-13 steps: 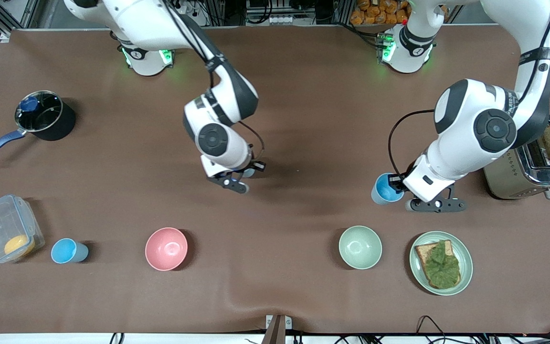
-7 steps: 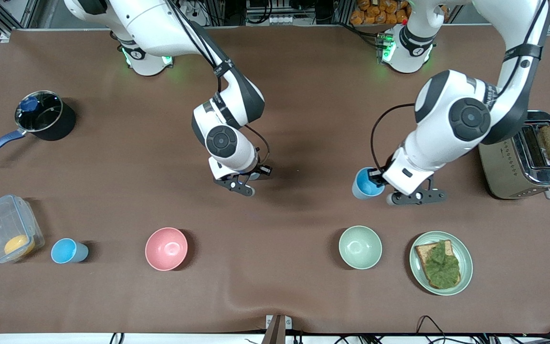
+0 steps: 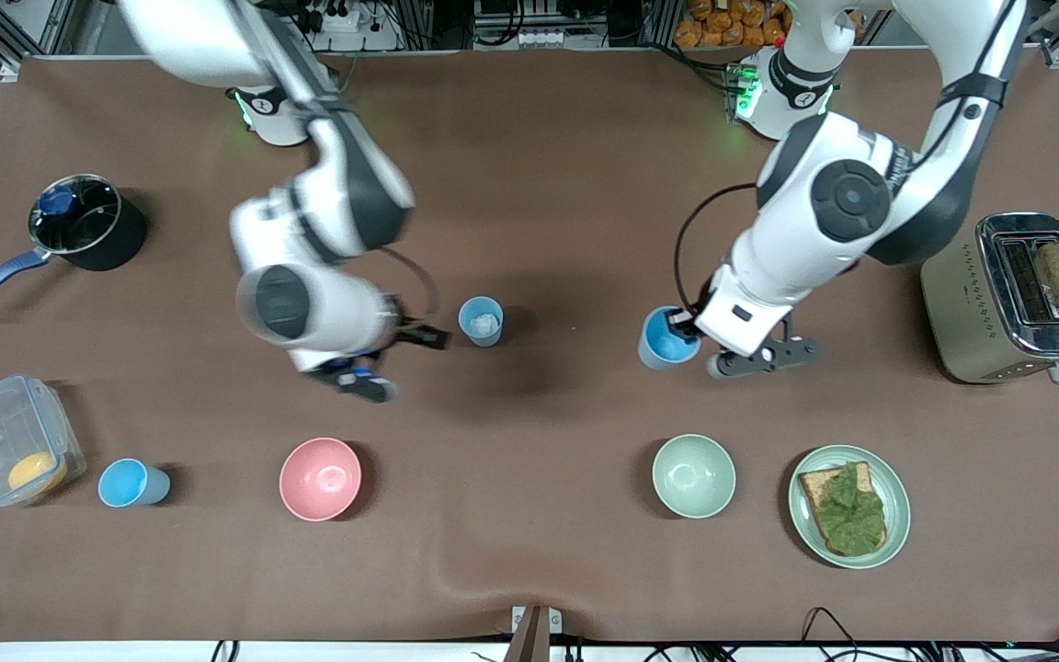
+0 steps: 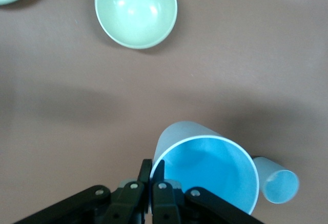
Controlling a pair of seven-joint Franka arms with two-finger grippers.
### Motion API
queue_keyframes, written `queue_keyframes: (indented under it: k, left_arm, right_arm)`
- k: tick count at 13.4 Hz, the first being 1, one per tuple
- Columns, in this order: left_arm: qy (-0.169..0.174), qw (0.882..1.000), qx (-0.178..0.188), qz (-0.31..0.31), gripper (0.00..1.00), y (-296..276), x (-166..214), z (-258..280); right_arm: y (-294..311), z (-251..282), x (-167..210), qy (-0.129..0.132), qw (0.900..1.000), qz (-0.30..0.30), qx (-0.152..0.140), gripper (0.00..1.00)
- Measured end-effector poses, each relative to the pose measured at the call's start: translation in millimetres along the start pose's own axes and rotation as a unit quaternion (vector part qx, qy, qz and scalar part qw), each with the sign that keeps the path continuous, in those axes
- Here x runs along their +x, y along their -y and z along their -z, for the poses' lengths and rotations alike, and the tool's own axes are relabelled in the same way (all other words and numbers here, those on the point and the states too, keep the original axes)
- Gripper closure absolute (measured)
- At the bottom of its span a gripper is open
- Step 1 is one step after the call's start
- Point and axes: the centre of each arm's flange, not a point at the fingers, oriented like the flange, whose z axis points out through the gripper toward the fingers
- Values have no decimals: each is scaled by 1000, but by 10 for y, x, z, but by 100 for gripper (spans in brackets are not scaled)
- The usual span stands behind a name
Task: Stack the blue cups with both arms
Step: 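Lower the left cup into the placed cup while the right gripper withdraws, then open the left gripper to release the stacked blue cup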
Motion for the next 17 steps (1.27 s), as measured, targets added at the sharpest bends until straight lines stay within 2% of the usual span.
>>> queue_keyframes:
  k: [3, 6, 8, 11, 13, 14, 17]
  left_arm:
    - [10, 1000, 1, 21, 97, -359, -320, -112]
    - [19, 999, -8, 40, 97, -834, -670, -233]
    - [20, 998, -25, 54, 97, -1140, -831, -333]
    - [-14, 998, -34, 46, 97, -1543, -1043, -638]
    - [-25, 998, -46, 43, 97, -1779, -1215, -935]
    - [-28, 998, -46, 41, 97, -1847, -1281, -1071]
    - [-36, 998, -46, 30, 97, -1955, -1394, -1366]
  right_arm:
    - [-815, 334, 289, 15, 998, 52, -29, 0]
    - [-1344, 540, 439, 18, 996, 79, -41, 0]
    - [-1757, 782, 486, -3, 997, 69, -43, 0]
    - [-2479, 1299, 349, -75, 996, 53, -14, 0]
    - [-2882, 1660, 82, -117, 992, 36, 5, 0]
    - [-3001, 1814, -76, -126, 991, 32, 10, 0]
    - [-3140, 2050, -479, -105, 993, 56, -2, 0]
